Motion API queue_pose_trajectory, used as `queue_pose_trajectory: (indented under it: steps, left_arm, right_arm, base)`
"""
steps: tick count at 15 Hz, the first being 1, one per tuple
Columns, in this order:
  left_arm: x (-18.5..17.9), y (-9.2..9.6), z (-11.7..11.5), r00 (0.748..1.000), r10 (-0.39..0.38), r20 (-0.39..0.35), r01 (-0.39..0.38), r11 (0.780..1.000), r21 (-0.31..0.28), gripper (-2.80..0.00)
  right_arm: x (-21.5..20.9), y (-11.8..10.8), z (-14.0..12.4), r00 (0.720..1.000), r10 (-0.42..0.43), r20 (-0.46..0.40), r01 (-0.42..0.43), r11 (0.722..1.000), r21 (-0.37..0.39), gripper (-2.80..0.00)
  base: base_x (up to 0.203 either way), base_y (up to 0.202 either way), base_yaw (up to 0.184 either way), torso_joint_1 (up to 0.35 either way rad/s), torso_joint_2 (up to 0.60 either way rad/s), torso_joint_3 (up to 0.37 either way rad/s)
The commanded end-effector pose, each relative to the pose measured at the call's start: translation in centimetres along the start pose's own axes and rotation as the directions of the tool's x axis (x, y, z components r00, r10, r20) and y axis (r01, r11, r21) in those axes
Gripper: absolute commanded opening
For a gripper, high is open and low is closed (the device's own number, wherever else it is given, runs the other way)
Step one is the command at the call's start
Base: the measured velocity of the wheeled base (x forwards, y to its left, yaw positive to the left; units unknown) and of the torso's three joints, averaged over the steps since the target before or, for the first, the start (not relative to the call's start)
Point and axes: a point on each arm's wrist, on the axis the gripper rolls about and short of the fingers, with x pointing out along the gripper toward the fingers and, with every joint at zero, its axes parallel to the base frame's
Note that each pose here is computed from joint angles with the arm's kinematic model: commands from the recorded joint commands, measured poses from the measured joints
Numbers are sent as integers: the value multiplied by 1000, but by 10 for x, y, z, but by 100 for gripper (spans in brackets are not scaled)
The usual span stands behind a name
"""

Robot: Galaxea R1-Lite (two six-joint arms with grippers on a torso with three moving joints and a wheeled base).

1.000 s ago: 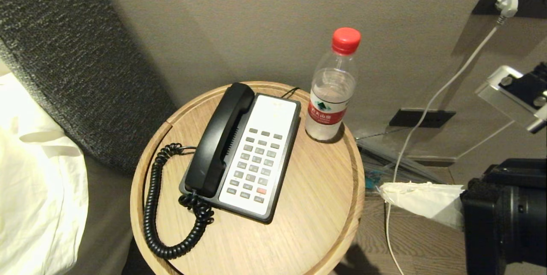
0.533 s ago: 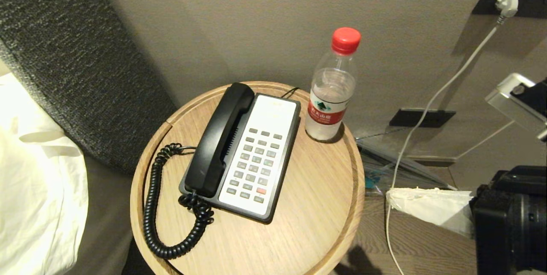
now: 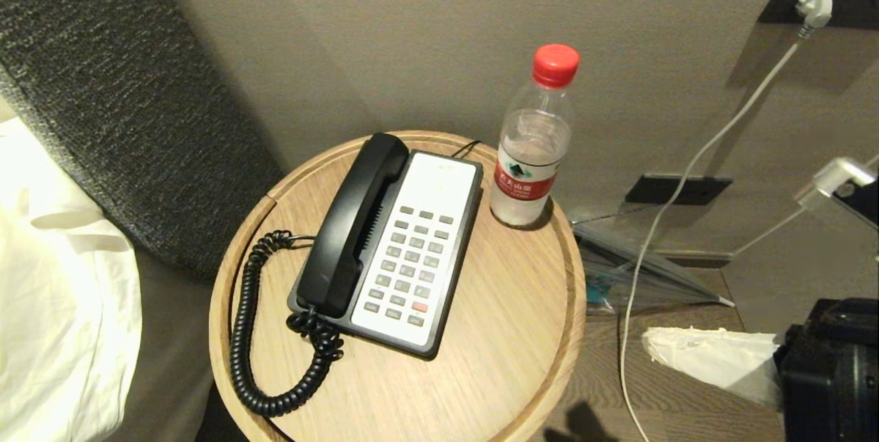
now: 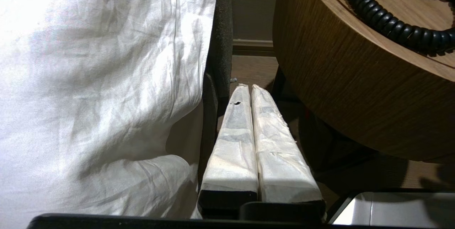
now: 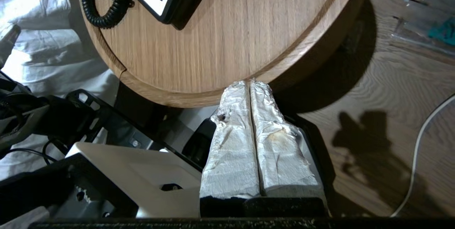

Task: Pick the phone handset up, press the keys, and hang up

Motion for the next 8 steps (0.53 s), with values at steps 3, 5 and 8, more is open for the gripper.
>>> queue_pose_trajectory:
  steps: [3, 5, 8]
  left_arm:
    - [0, 0, 0, 1000, 0, 0, 0, 1000, 0, -280]
    - [0, 0, 0, 1000, 0, 2, 0, 1000, 0, -280]
    - [0, 0, 0, 1000, 0, 2, 0, 1000, 0, -280]
  right_arm:
    - [-4, -4, -5, 1000, -2, 0, 2, 1000, 0, -280]
    - [-6, -10, -12, 1000, -16, -12, 16, 1000, -2, -280]
    - [-5, -19, -24, 998, -49, -39, 49, 999, -8, -280]
  base:
    - [0, 0, 0, 0, 0, 0]
    - [0, 0, 0, 0, 0, 0]
    - [0, 0, 0, 0, 0, 0]
